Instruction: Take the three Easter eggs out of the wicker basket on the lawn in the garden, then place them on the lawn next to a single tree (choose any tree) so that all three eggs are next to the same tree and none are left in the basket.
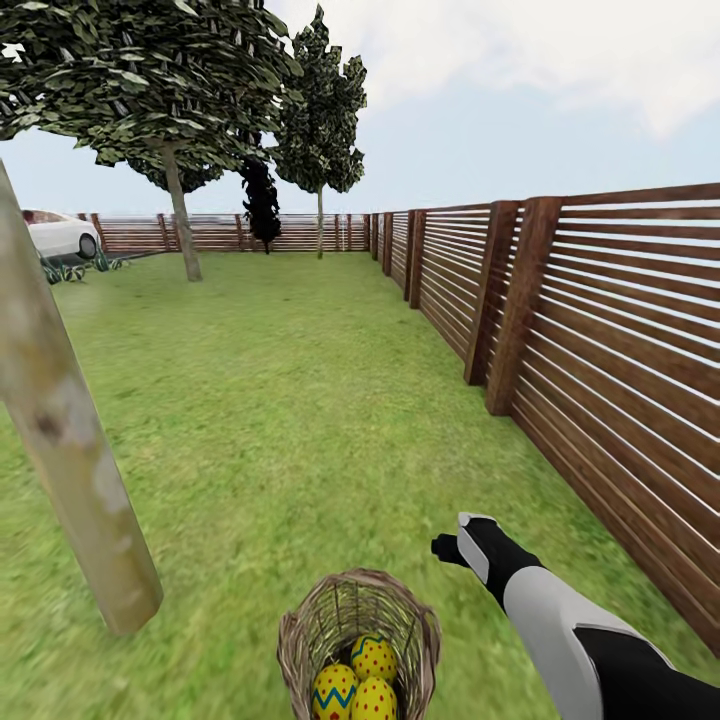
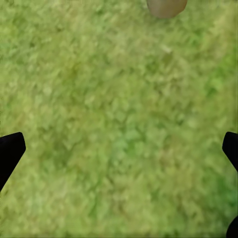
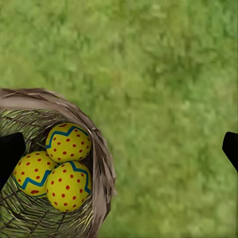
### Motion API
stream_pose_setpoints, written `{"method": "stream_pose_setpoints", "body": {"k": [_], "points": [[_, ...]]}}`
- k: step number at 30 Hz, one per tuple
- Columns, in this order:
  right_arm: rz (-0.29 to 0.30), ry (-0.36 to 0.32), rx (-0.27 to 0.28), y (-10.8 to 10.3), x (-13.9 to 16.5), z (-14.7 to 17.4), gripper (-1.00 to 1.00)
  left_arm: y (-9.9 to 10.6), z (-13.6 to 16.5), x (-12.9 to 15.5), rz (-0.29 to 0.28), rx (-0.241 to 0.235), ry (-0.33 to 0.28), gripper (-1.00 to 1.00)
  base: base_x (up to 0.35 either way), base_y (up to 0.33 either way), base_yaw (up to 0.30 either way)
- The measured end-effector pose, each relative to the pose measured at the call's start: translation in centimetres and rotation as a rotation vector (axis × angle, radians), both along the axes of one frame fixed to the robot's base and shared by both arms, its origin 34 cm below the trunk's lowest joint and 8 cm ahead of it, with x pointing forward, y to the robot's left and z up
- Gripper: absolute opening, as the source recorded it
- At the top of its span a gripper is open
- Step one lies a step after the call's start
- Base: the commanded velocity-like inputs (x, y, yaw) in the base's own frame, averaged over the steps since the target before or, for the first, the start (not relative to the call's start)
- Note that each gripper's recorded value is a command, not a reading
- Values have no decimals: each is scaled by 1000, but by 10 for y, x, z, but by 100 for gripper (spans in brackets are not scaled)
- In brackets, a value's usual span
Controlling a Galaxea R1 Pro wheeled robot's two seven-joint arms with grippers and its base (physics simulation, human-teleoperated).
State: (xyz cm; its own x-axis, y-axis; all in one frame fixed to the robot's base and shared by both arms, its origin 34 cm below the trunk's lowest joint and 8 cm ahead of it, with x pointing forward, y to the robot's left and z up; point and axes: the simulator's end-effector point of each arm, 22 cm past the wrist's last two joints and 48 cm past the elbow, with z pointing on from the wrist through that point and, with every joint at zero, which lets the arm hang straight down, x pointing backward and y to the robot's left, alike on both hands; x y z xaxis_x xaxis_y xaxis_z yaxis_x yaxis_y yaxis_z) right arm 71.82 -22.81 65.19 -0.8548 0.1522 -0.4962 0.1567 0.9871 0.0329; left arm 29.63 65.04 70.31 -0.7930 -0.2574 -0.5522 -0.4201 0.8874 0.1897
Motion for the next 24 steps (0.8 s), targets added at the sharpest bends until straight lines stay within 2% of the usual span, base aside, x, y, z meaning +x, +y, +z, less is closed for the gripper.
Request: {"method": "stream_pose_setpoints", "body": {"k": [8,24], "points": [[3,-5,-1,1,2,12,100,0,11,1,0,0,-1,100,0,0,-48],[4,-21,0,1,4,21,100,0,13,3,0,0,-18,100,0,0,-221]]}}
